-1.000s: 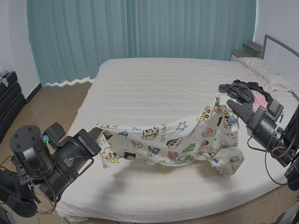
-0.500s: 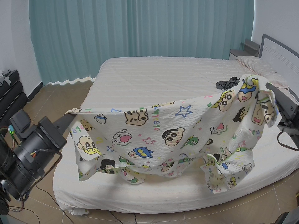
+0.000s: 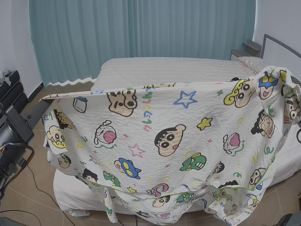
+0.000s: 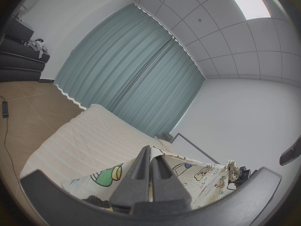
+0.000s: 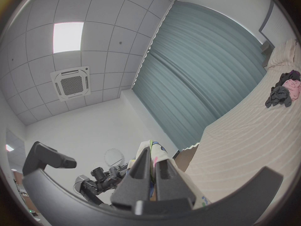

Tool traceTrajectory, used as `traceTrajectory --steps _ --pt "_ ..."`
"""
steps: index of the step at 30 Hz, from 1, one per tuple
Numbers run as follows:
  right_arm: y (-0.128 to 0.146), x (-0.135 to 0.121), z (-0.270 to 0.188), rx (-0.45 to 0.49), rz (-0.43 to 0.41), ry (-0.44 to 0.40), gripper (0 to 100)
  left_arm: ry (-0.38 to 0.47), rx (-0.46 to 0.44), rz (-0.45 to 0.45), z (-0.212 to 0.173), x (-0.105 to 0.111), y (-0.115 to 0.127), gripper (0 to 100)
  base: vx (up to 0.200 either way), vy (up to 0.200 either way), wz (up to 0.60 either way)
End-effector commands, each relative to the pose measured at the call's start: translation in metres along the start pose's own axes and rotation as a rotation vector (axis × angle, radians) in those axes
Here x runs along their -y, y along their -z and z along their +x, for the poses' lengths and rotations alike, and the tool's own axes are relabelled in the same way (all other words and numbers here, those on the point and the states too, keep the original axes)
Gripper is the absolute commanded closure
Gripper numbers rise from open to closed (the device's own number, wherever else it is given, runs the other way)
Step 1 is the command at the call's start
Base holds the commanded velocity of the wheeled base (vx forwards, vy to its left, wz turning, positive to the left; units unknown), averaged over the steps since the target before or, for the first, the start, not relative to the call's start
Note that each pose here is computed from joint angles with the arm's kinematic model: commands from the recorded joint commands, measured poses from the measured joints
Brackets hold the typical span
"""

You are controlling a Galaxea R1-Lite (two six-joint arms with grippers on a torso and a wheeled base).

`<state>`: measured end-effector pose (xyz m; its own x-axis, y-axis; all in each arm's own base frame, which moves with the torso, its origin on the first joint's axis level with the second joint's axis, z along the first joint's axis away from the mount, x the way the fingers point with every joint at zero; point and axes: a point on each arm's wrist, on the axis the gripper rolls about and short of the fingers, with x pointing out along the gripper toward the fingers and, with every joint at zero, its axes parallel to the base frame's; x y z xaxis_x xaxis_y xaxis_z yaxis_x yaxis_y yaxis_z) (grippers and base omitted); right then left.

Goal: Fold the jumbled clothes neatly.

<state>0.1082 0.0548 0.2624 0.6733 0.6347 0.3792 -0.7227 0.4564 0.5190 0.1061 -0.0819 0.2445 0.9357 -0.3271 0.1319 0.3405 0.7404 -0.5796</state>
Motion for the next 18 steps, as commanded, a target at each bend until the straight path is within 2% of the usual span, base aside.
traceTrajectory --steps 1,5,10,18 --pt "0.002 0.031 0.029 -0.031 0.005 0.117 100 -0.071 -0.044 0.03 0.025 -0.002 0.009 100 0.0 0.0 0.0" --pt "0.009 0.051 0.046 -0.071 0.01 0.172 100 -0.163 -0.08 0.052 0.057 -0.011 0.021 100 0.0 0.0 0.0" --pt "0.014 0.076 0.061 -0.092 -0.019 0.235 100 -0.199 -0.102 0.027 0.09 -0.02 0.025 100 0.0 0.0 0.0" --pt "0.017 0.117 0.089 -0.057 -0.038 0.27 100 -0.248 -0.135 0.034 0.14 -0.038 0.032 100 0.2 0.0 0.0"
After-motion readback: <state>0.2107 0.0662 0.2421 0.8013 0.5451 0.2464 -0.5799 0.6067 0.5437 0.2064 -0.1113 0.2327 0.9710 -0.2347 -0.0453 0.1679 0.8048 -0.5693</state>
